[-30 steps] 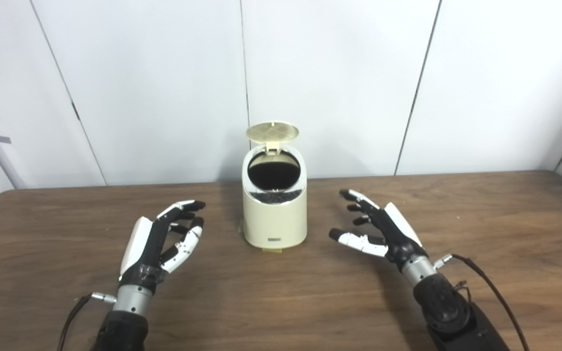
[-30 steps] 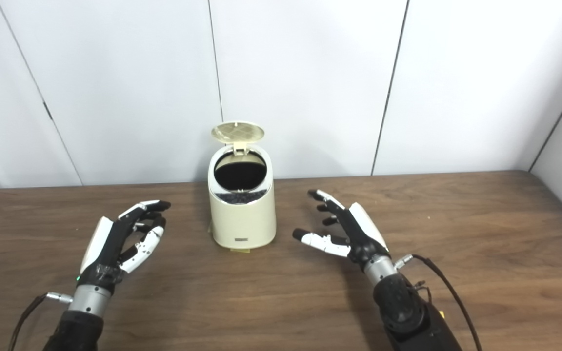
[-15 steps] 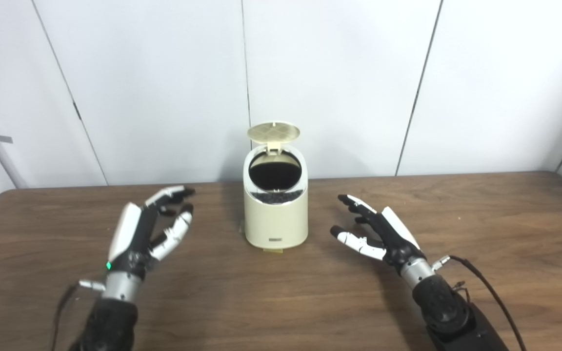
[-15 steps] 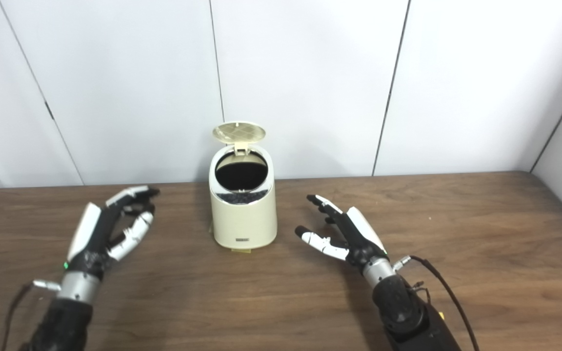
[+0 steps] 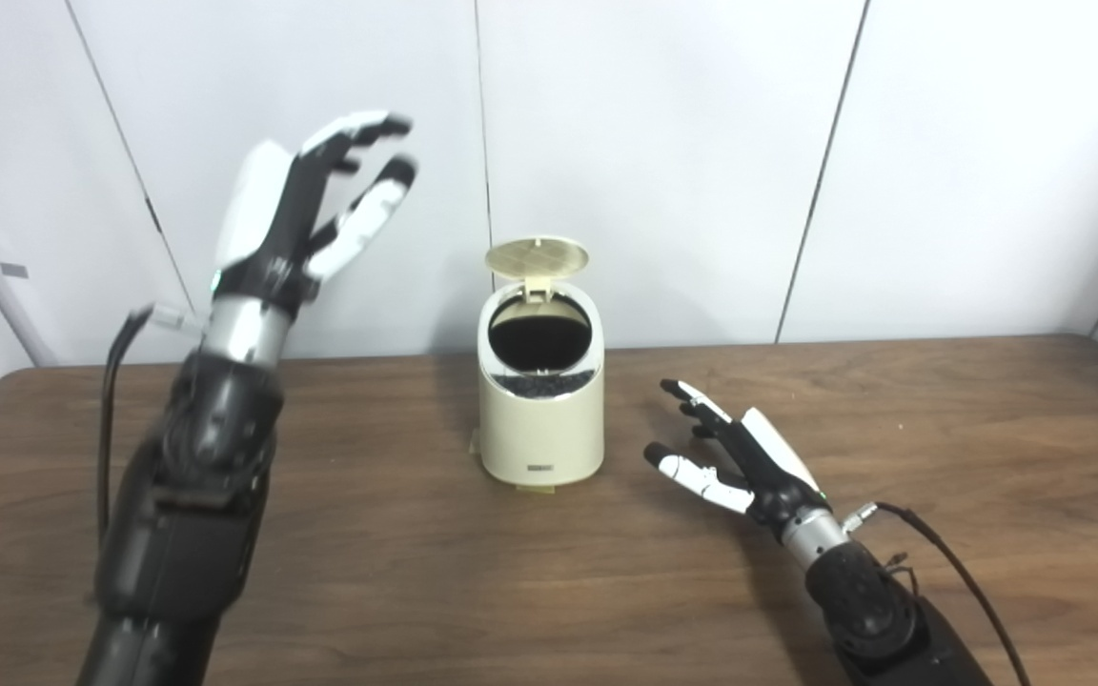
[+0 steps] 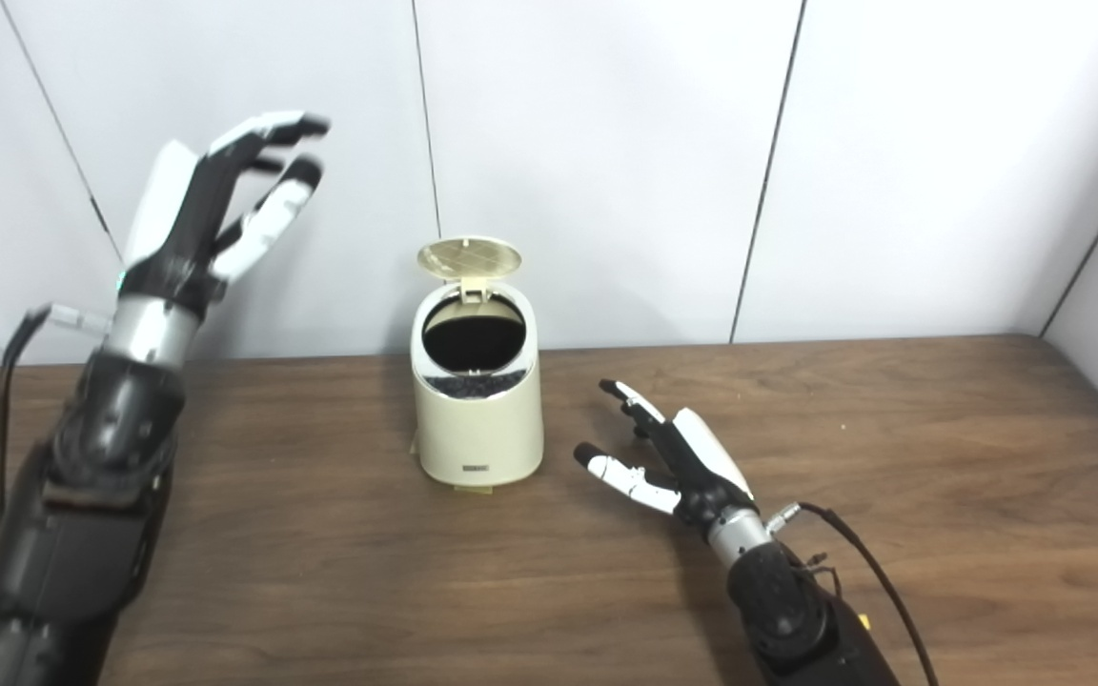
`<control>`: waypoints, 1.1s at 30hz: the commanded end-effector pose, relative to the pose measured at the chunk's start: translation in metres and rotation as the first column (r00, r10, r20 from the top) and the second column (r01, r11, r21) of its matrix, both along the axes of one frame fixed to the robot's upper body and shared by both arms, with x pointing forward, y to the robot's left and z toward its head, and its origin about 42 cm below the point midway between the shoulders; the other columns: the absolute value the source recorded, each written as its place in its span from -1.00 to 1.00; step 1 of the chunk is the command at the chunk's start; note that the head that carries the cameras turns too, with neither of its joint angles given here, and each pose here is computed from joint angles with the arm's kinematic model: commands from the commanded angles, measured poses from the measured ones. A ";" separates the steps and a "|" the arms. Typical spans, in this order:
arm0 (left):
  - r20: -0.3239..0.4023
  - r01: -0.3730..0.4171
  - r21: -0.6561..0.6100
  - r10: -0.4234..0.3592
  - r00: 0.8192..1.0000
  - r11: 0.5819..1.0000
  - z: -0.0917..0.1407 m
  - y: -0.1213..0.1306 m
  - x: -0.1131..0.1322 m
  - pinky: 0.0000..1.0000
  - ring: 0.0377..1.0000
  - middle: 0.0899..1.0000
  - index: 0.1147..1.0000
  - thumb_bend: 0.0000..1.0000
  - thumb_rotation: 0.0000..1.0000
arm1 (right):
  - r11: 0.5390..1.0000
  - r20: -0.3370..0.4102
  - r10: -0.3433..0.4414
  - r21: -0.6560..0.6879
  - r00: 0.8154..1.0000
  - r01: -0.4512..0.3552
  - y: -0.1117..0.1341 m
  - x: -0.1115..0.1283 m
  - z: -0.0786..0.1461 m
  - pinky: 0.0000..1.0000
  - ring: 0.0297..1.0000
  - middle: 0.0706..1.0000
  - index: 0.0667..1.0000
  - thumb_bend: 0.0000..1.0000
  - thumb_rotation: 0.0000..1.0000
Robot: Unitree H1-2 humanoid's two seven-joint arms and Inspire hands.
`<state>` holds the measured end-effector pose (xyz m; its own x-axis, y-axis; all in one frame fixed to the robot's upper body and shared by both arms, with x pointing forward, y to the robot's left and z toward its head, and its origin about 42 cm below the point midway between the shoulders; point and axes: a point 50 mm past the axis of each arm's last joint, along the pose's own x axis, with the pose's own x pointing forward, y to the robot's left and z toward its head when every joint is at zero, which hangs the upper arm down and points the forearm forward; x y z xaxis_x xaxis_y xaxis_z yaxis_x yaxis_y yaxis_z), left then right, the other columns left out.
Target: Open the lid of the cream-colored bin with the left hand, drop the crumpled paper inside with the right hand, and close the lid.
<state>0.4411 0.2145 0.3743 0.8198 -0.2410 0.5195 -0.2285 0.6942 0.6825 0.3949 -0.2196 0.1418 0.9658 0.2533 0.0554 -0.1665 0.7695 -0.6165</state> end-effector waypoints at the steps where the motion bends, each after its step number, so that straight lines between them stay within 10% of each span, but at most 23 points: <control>1: 0.062 -0.017 0.043 0.014 0.998 0.999 0.040 -0.008 0.003 0.56 0.72 0.69 0.57 0.49 0.99 | 1.000 0.087 0.026 -0.001 0.996 -0.026 -0.001 0.008 0.022 0.75 0.87 0.93 0.90 -0.20 0.55; 33: -0.195 0.106 0.382 -0.032 0.980 0.918 -0.011 -0.083 0.045 0.67 0.82 0.71 0.61 0.51 0.87 | 1.000 0.084 0.020 -0.001 0.996 -0.020 0.003 0.009 0.023 0.72 0.85 0.91 0.88 -0.19 0.52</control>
<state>0.4835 0.1361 0.3317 0.8868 -0.4439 0.1289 0.0576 0.3827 0.9221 0.3946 -0.2168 0.1419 0.9641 0.2594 0.0574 -0.1700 0.7683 -0.6170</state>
